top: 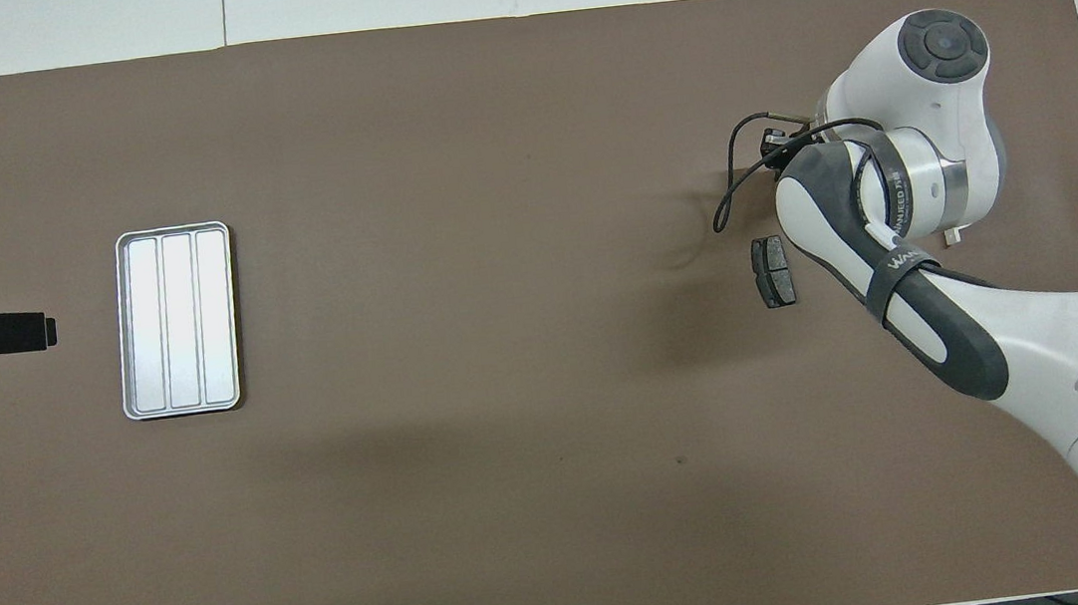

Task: Pick bearing gear from pile to tray
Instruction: 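Lower the right gripper, grasp the black bearing gear and lift it, then carry the bearing gear to mid-table and set it down with the right gripper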

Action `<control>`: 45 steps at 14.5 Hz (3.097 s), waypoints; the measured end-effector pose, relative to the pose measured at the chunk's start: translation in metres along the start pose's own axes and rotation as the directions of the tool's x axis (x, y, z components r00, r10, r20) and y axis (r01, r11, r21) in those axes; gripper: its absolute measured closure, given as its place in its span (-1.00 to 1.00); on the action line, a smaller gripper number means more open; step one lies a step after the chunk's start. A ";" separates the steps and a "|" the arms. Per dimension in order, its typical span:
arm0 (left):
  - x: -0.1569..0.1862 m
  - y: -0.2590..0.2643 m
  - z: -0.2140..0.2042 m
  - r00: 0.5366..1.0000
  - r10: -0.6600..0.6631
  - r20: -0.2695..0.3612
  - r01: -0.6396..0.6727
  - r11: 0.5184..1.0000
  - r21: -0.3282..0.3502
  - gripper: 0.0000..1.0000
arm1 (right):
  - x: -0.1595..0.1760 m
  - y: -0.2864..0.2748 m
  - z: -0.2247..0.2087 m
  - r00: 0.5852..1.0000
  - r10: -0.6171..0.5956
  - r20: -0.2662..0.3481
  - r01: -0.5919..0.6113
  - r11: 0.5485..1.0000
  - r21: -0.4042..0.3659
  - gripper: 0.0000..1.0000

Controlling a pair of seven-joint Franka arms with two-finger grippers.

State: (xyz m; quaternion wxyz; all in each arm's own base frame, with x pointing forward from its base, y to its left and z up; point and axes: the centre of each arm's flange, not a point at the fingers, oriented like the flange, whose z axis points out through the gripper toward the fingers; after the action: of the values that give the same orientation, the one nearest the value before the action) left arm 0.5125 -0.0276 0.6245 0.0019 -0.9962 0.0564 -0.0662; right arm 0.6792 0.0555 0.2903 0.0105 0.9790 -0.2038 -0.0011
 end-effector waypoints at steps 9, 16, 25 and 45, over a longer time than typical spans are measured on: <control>0.000 0.000 0.000 1.000 0.000 0.000 0.000 1.000 0.000 -1.00 | -0.019 -0.011 -0.106 0.994 -0.062 0.088 0.066 0.996 -0.053 0.30; 0.000 0.000 0.000 1.000 0.000 0.000 0.000 1.000 0.000 -1.00 | -0.138 -0.084 -0.248 0.993 -0.106 0.055 0.109 0.993 -0.039 0.30; 0.000 0.000 0.000 1.000 0.000 0.000 0.000 1.000 0.000 -1.00 | -0.311 -0.212 -0.249 0.989 0.133 0.061 -0.132 0.991 -0.021 0.30; 0.000 0.000 0.000 1.000 0.000 0.000 0.000 1.000 0.000 -1.00 | -0.380 -0.263 -0.019 0.991 0.125 0.055 -0.126 0.992 0.001 0.30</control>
State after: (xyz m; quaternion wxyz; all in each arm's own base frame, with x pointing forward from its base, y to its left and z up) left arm 0.5125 -0.0276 0.6245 0.0019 -0.9962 0.0564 -0.0662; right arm 0.4354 0.4485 0.3029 0.0029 0.9638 -0.2652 -0.0272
